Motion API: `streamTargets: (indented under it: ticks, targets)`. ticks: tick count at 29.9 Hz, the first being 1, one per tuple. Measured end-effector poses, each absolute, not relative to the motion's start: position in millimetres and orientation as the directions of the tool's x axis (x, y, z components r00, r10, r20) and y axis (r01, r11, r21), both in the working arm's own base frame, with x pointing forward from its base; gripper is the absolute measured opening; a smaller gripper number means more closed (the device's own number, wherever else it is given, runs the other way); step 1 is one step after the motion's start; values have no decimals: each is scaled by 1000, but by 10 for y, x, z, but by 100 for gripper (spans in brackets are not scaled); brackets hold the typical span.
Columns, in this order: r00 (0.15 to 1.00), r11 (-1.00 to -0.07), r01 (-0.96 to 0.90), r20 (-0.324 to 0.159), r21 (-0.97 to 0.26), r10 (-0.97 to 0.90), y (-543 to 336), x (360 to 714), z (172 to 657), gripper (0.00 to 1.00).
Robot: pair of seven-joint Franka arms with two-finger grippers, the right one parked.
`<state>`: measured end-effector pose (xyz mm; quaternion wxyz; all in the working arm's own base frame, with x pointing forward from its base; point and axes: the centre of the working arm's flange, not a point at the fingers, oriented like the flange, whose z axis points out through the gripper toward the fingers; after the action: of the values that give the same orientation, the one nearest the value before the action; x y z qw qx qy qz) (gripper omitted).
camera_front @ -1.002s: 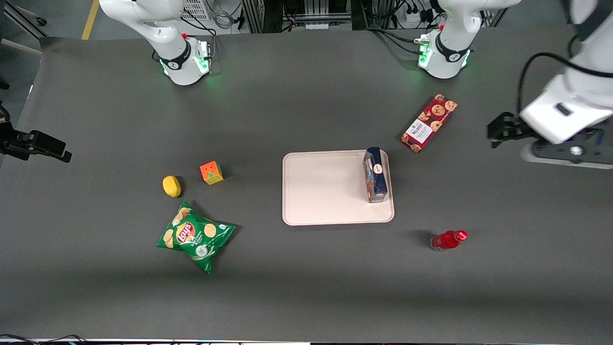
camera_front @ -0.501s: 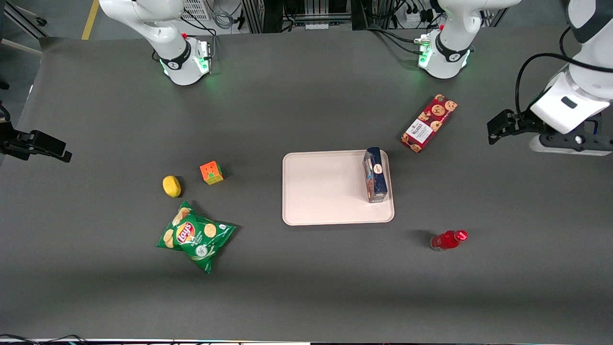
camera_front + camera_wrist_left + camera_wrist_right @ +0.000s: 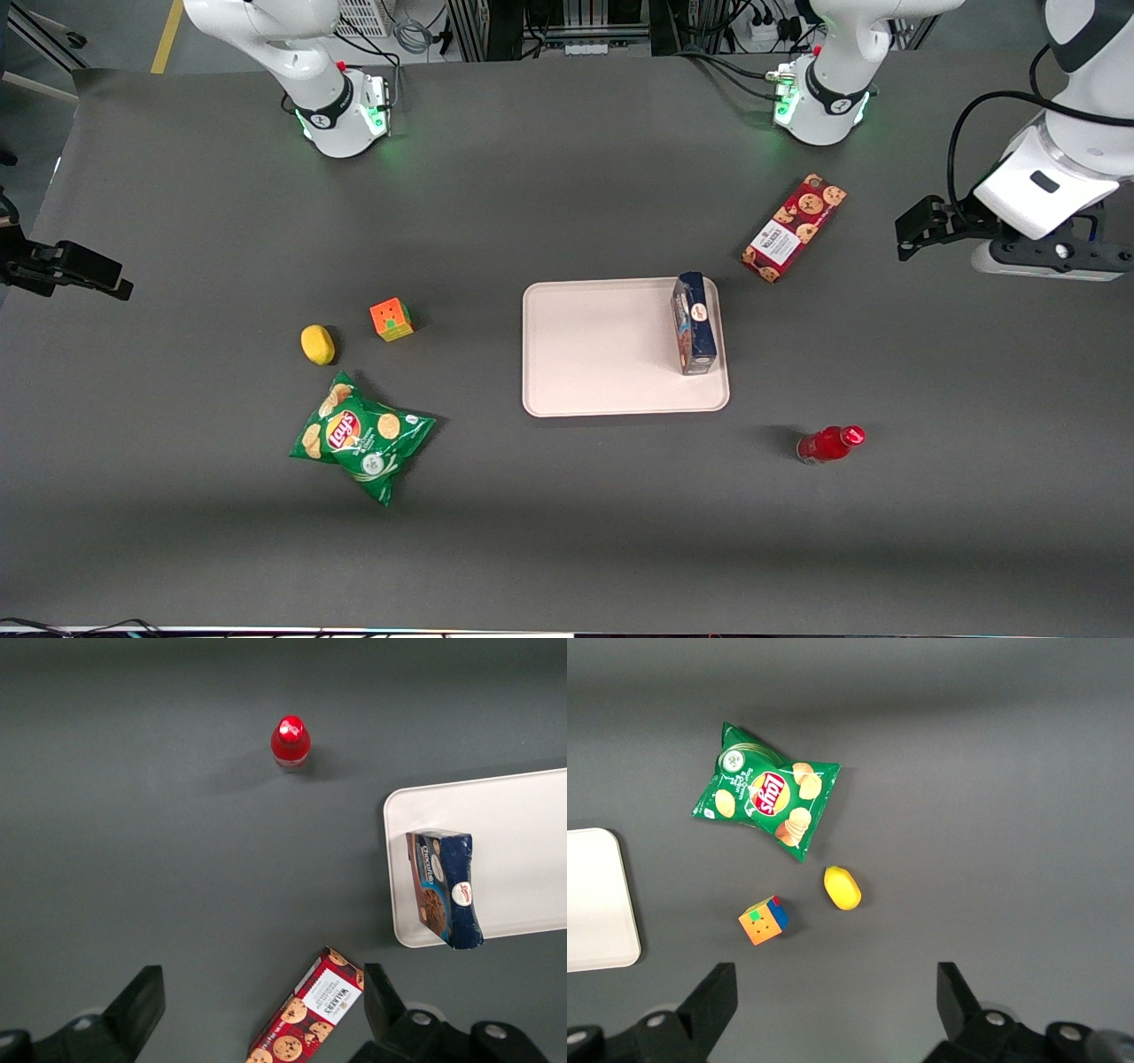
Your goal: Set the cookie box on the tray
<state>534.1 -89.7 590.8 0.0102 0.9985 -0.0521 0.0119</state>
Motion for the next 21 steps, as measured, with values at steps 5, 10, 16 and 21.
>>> streamTargets:
  ticks: [5,10,16,21]
  targets:
    - [993,-994,-112,24,19,-111,-936,5333,5906,100]
    - [993,-993,-115,21,19,-114,-951,5331,5892,100]
    - [993,-993,-114,18,20,-113,-946,5334,5878,100]
    - [994,-994,-113,17,13,-112,-931,5341,5865,100]
